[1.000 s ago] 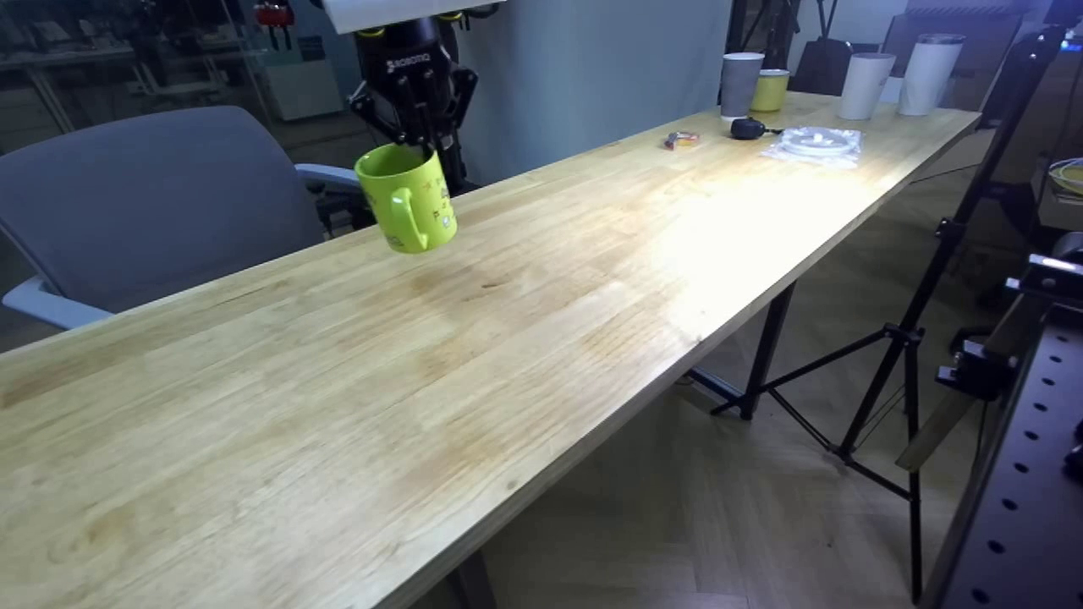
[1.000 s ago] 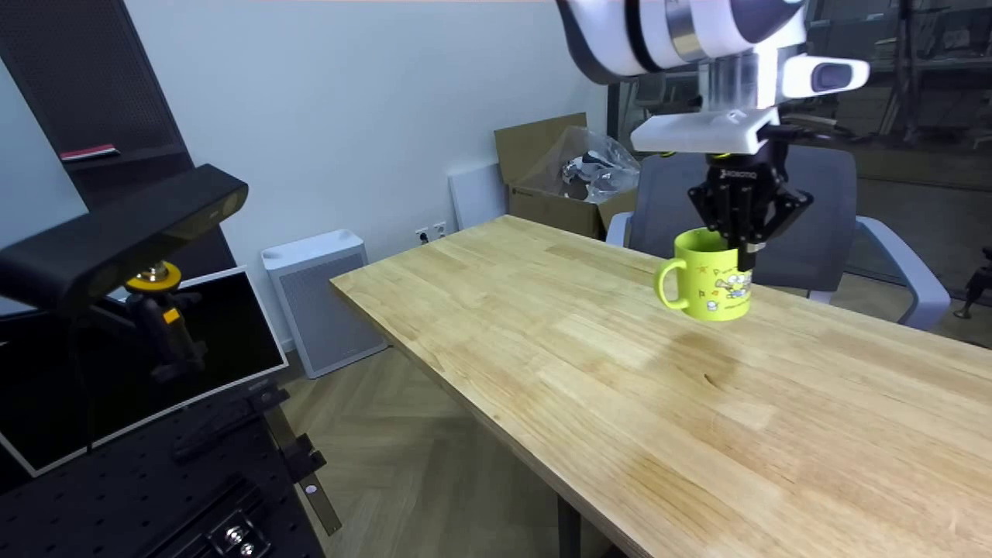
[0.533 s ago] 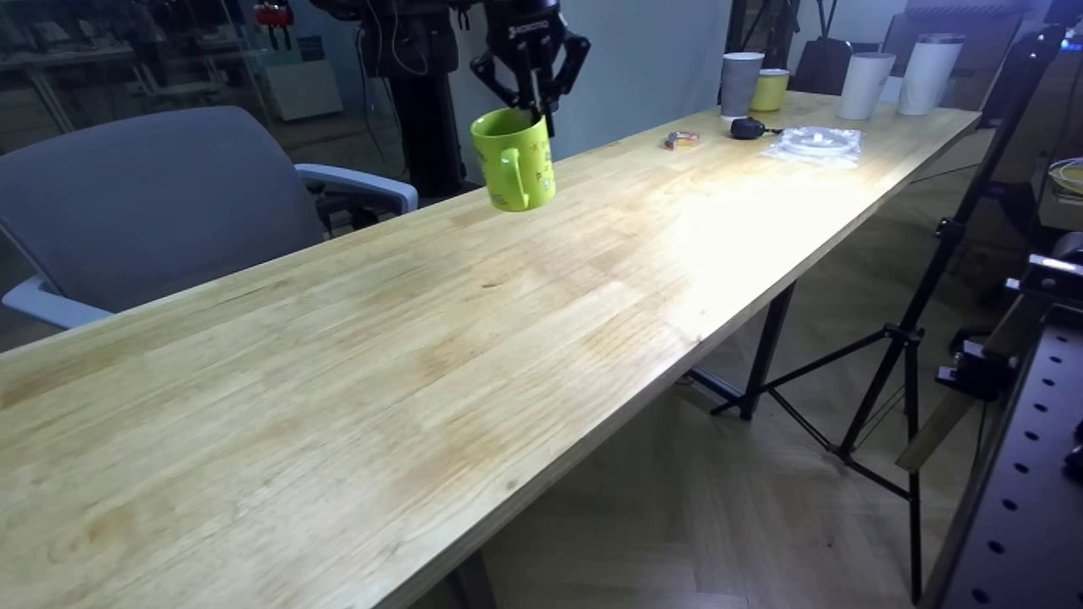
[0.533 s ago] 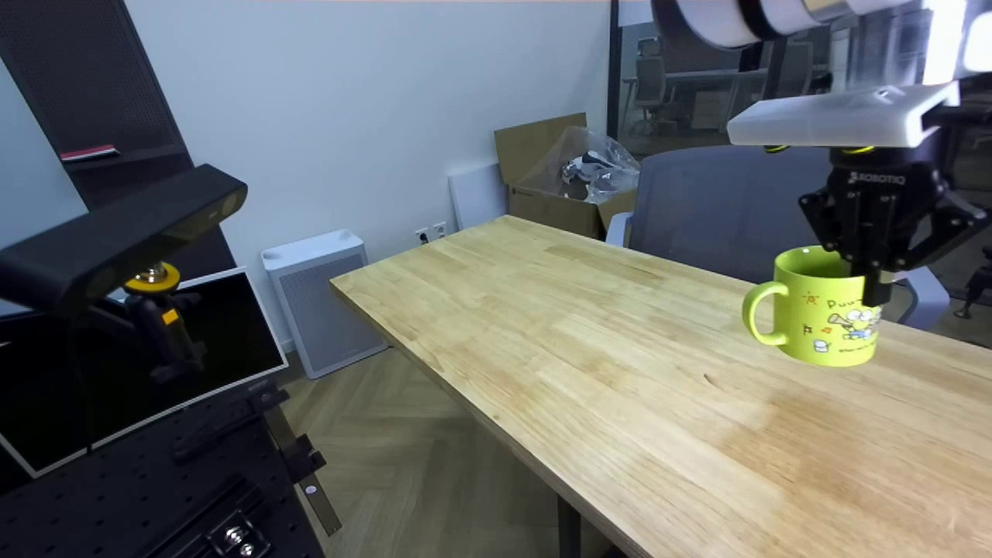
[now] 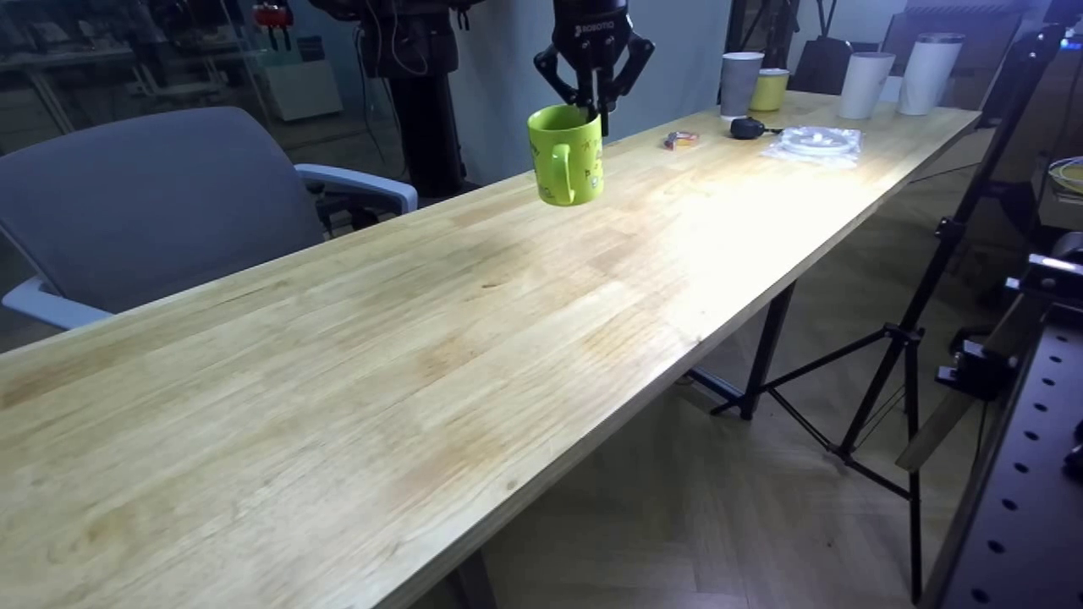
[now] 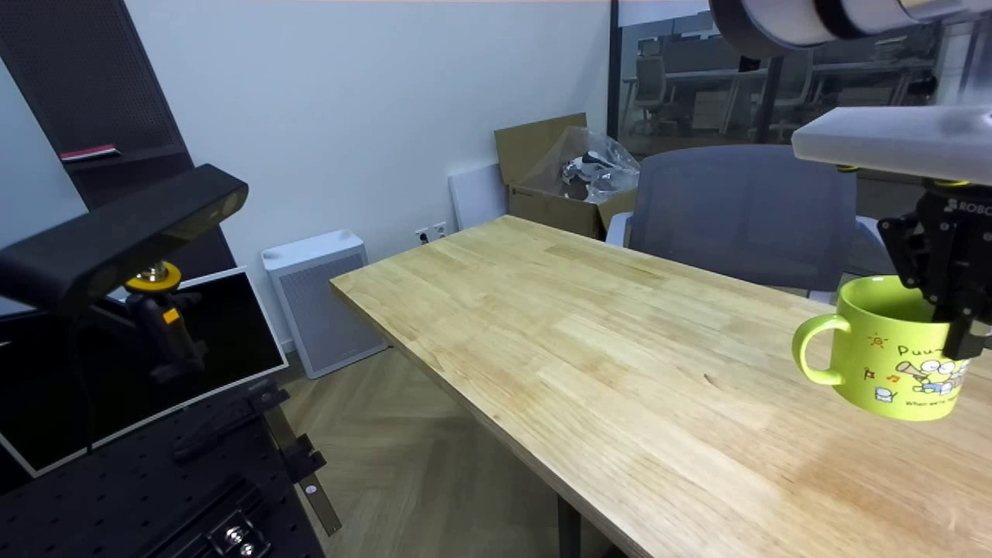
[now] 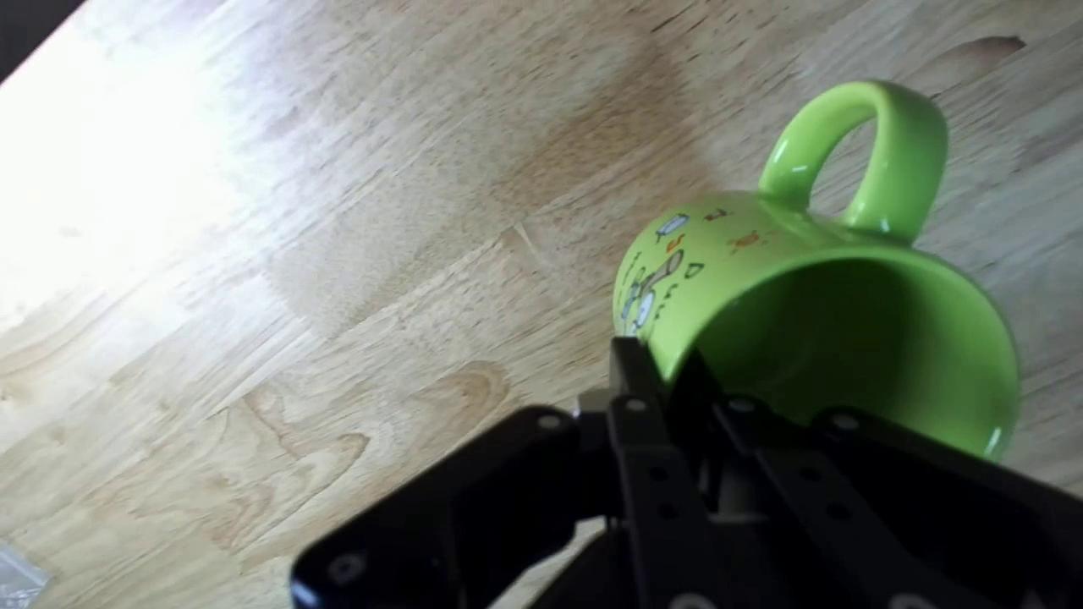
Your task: Move the mug to the right
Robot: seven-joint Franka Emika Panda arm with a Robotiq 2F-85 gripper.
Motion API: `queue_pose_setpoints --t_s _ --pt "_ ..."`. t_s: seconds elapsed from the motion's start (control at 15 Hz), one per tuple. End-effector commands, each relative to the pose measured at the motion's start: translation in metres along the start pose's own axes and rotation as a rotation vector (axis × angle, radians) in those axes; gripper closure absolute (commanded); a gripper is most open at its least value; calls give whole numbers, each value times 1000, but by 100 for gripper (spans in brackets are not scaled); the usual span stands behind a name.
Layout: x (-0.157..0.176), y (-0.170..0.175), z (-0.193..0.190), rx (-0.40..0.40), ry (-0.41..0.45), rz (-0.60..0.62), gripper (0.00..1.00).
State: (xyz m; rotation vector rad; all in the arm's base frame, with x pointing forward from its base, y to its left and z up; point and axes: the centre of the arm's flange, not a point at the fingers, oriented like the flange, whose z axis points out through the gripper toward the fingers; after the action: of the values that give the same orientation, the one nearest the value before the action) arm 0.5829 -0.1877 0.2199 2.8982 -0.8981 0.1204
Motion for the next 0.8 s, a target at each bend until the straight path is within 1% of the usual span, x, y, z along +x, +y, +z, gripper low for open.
queue_pose_setpoints --t_s 0.0,0.33,0.73 --pt "-13 6 -6 48 5 45 98" --pt "-21 11 15 68 -38 95 98" --pt "-22 26 35 47 -66 119 98"
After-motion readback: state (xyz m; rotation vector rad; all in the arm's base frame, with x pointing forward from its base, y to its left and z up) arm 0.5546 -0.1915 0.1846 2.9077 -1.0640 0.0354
